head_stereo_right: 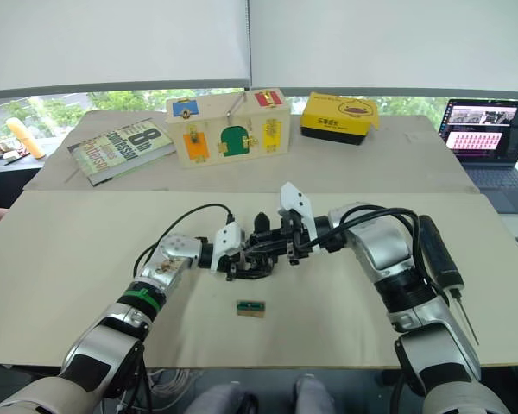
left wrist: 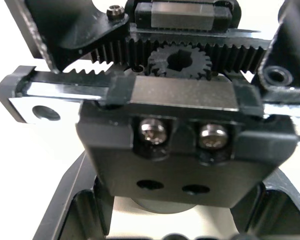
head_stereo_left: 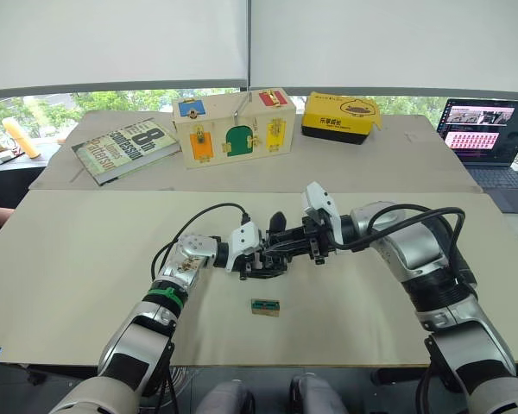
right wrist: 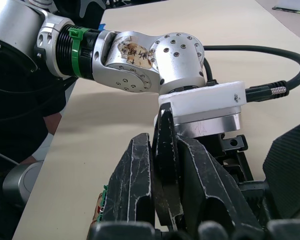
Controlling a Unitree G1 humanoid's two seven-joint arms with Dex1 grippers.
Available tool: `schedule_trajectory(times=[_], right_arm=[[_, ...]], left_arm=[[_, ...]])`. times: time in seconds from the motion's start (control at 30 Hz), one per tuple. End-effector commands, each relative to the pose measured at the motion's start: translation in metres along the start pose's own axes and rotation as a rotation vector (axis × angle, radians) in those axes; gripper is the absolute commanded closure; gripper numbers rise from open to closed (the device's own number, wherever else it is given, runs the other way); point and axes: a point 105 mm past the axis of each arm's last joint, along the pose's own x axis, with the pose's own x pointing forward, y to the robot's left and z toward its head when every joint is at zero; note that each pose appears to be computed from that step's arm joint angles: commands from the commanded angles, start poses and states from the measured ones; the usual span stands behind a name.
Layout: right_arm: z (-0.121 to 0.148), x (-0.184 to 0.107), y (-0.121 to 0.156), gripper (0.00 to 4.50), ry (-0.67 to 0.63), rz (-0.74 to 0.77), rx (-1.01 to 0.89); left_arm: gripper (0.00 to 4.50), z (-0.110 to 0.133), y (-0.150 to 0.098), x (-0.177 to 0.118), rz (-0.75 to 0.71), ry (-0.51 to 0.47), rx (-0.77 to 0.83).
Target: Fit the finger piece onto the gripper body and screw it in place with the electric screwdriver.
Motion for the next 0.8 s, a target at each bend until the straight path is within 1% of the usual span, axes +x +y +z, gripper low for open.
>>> schedule_trajectory(times=[0.03, 0.3, 0.43, 0.6, 0.7, 0.8], right_arm=[[-0.083, -0.012, -0.002, 4.19, 0.257, -0.112, 0.213], [-0.075, -0.011, -0.008, 4.19, 0.231, -0.146, 0.192], [-0.067, -0.012, -0.009, 4.19, 0.221, -0.134, 0.166], [-0.050, -0.011, -0.009, 4.19, 0.164, -0.131, 0.113], [-0.036, -0.011, -0.006, 4.19, 0.137, -0.105, 0.086], [-0.031, -0.011, -0.005, 4.19, 0.132, -0.100, 0.069]], left_arm=[[2.14, 0.036, 0.008, 0.001, -0.019, -0.078, 0.121], [2.14, 0.035, 0.008, 0.001, -0.022, -0.076, 0.120], [2.14, 0.036, 0.008, 0.001, -0.023, -0.077, 0.121], [2.14, 0.036, 0.008, 0.002, -0.023, -0.078, 0.121], [2.14, 0.036, 0.008, 0.002, -0.024, -0.078, 0.121], [2.14, 0.036, 0.008, 0.003, -0.024, -0.078, 0.122]])
